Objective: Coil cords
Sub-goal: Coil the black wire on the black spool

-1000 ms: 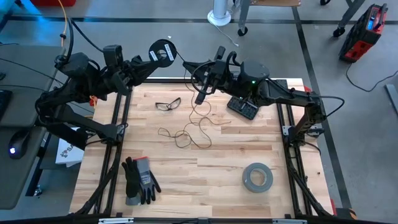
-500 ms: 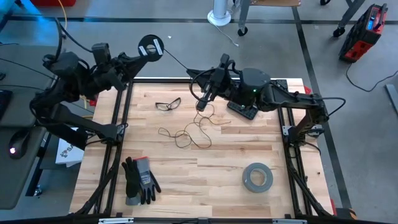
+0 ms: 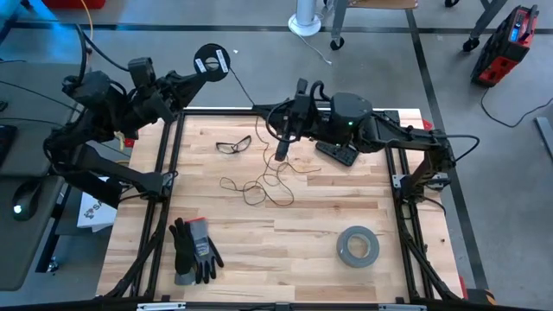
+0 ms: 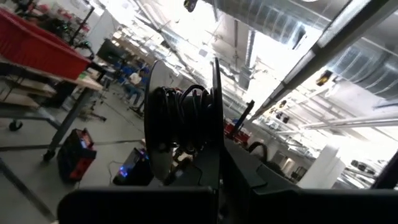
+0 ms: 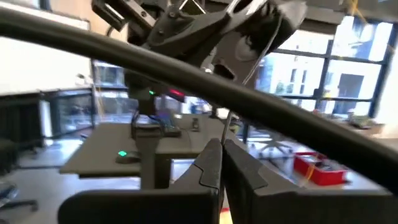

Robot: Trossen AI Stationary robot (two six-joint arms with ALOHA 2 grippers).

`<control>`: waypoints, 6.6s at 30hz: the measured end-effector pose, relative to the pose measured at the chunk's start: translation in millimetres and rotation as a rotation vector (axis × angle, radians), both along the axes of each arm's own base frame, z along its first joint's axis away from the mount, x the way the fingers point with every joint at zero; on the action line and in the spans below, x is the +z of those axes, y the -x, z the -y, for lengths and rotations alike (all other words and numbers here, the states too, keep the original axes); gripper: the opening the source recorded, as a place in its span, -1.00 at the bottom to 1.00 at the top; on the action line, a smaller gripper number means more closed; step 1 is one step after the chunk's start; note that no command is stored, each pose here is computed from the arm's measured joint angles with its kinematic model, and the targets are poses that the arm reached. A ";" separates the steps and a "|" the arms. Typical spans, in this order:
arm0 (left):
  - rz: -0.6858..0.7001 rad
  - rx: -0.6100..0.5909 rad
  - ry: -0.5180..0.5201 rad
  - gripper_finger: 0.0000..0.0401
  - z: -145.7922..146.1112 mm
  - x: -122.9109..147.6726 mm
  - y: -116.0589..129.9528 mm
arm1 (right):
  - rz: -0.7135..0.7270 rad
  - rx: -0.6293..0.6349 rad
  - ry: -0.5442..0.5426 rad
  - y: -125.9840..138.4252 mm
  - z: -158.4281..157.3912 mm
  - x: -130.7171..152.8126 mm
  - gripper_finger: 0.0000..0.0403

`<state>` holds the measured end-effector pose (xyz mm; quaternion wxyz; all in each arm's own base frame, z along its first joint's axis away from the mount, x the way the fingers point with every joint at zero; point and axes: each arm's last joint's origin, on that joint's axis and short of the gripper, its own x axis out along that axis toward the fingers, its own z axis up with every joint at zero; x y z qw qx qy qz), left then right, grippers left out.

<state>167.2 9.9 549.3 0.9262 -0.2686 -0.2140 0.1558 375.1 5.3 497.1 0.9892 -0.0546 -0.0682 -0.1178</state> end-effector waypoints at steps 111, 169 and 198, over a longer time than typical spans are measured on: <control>-0.003 -0.502 0.504 -1.00 23.7 -21.4 -45.8 | 0.287 0.173 0.037 -61.6 13.2 -32.0 -1.00; -0.476 -0.060 -0.365 -1.00 5.0 -28.8 37.0 | 0.142 0.181 -0.239 -58.9 63.9 -43.9 -0.62; -0.393 -0.043 -0.410 -1.00 5.4 -19.5 37.2 | -0.037 0.159 -0.137 -62.8 57.8 -59.6 -0.43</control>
